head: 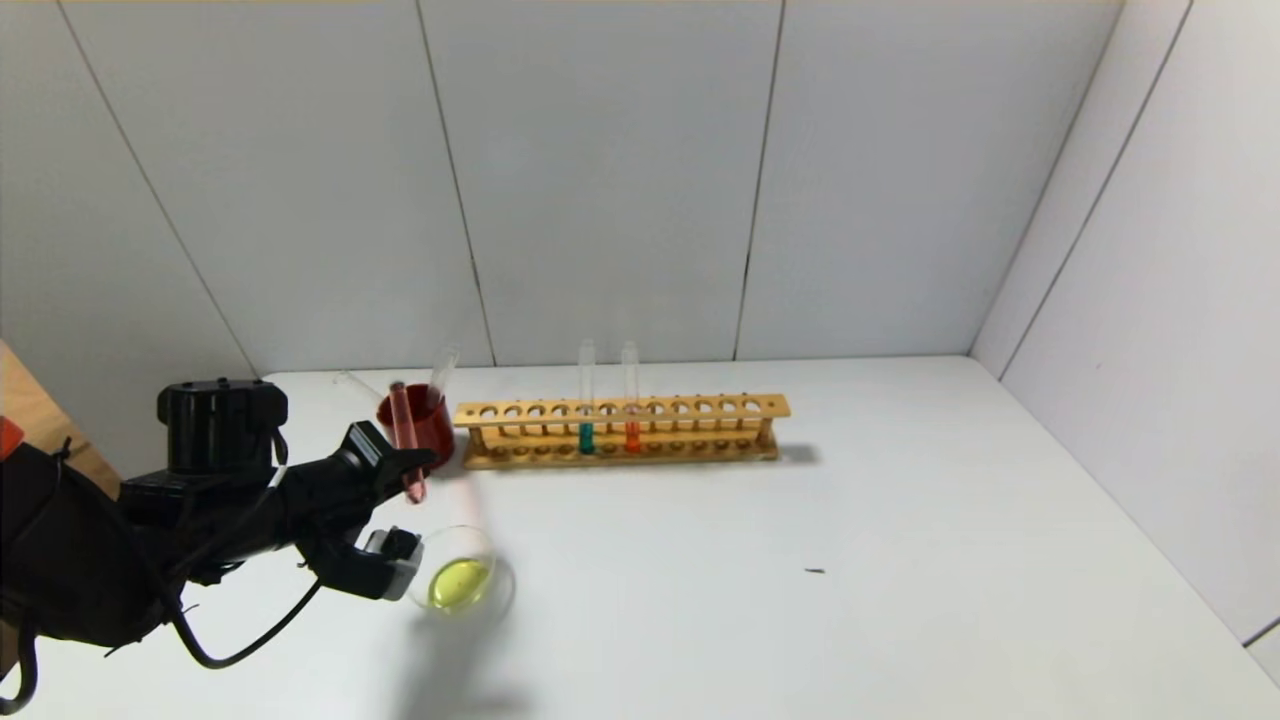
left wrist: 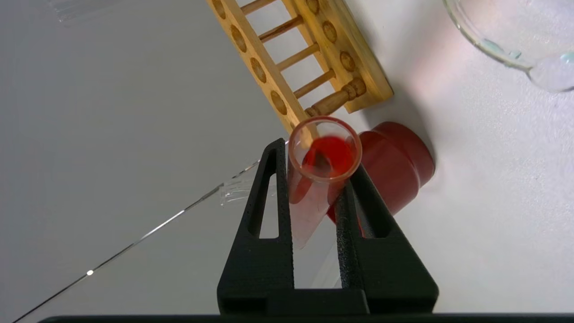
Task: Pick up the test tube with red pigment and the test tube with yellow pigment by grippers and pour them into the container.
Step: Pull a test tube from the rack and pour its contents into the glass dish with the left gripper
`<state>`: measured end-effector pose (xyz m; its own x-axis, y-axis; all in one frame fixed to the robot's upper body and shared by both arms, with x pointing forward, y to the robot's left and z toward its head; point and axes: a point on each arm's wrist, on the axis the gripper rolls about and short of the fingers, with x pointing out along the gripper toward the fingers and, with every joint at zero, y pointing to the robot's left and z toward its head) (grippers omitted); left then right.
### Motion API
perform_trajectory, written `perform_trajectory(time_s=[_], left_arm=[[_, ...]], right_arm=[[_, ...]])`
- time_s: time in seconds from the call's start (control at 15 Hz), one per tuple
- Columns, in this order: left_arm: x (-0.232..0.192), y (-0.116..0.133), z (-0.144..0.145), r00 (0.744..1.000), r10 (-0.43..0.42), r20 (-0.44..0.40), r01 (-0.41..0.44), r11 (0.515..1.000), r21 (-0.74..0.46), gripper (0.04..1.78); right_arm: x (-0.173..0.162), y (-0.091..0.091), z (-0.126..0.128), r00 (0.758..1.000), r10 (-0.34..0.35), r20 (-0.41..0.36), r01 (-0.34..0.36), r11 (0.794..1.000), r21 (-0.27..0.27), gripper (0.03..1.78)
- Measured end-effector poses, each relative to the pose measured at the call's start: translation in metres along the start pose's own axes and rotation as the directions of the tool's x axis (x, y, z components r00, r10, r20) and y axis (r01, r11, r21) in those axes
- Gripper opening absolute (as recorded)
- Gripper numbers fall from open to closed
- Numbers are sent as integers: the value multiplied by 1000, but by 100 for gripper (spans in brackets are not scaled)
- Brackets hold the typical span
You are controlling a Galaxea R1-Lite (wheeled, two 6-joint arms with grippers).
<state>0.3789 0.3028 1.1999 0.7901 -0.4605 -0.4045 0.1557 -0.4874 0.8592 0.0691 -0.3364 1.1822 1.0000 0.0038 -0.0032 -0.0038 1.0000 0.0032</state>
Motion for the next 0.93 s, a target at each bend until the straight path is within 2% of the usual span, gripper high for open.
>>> perform_trajectory(time_s=[0.73,0.93], left_arm=[[7,0,-9,1000,9,-20,-8,997,75,32],[6,2,-9,1000,18,-11,-16,991,137,32]], right_arm=[[0,0,0,1000,0,0,0,1000,0,175],[0,0,0,1000,0,0,0,1000,0,175]])
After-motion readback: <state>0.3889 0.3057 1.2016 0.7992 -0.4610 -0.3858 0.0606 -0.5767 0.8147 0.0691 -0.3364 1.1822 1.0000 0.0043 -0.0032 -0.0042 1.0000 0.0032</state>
